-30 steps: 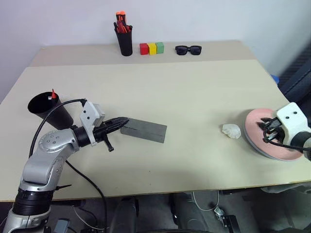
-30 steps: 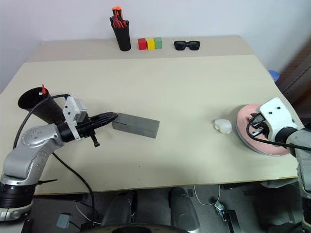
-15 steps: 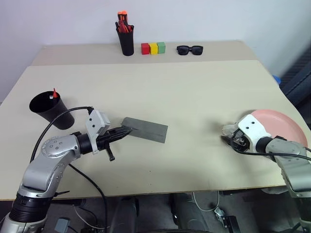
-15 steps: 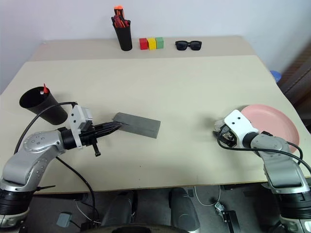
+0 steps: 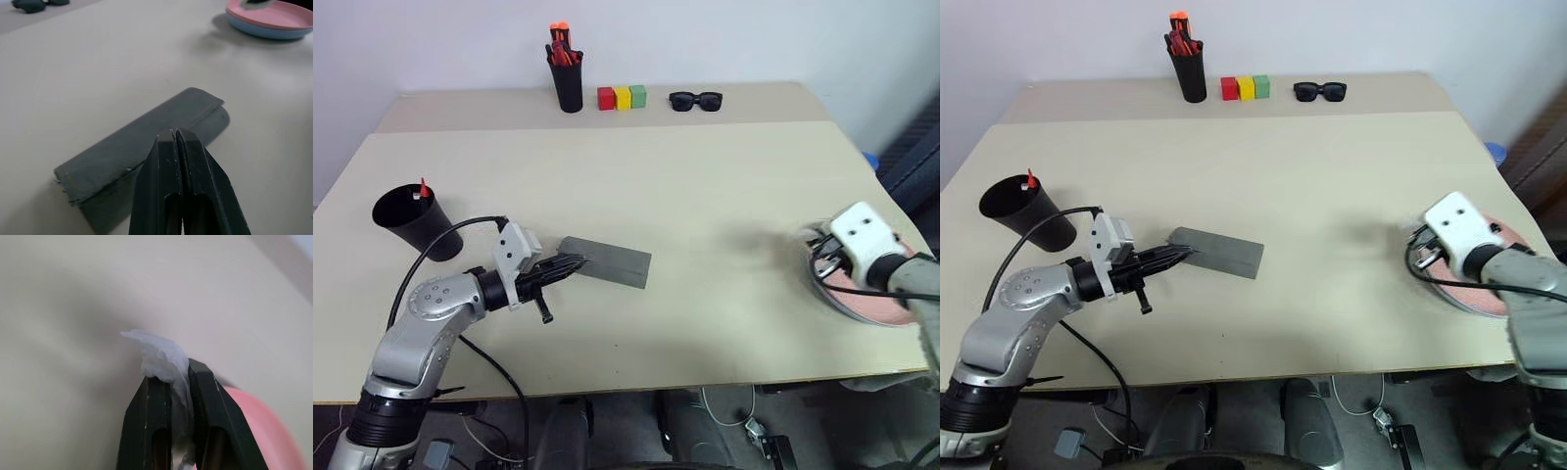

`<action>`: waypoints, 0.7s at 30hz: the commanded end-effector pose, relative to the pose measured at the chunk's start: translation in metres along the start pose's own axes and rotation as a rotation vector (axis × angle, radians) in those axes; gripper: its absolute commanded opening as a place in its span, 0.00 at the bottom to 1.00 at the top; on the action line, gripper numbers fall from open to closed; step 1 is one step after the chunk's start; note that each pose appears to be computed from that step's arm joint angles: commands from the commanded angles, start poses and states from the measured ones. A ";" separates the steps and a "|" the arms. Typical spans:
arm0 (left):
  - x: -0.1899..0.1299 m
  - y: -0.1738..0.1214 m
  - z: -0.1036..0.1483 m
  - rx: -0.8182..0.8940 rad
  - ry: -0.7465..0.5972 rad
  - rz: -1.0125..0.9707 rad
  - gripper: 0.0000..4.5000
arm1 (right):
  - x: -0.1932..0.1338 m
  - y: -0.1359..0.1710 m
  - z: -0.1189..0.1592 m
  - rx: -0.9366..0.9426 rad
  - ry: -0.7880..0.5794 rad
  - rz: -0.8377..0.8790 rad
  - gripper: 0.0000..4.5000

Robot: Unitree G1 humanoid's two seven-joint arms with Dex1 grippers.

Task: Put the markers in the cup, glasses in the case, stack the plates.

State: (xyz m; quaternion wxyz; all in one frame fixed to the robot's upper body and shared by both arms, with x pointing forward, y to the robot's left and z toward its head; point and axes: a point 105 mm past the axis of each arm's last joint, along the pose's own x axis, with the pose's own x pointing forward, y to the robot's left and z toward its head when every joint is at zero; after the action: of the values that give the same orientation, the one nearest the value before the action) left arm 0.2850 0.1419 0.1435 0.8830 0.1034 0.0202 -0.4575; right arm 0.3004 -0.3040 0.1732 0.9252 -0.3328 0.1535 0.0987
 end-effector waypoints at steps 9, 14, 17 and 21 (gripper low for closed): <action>-0.003 0.012 0.010 0.050 -0.063 0.087 0.00 | -0.008 -0.035 -0.026 -0.017 0.086 -0.144 0.98; -0.012 0.021 0.016 0.076 -0.089 0.163 0.00 | -0.001 -0.038 -0.013 -0.023 0.013 -0.143 0.98; -0.021 0.025 0.021 0.092 -0.106 0.227 0.00 | 0.006 -0.027 0.011 -0.009 -0.122 -0.060 0.98; -0.033 0.023 0.026 0.095 -0.104 0.287 0.00 | 0.010 0.000 0.048 0.100 -0.322 0.126 0.98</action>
State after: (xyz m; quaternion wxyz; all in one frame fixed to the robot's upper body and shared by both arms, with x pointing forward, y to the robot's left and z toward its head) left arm 0.2880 0.1738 0.1612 0.9319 0.1129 -0.0349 -0.3429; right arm 0.3219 -0.2899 0.1874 0.9480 -0.2660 0.0671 0.1614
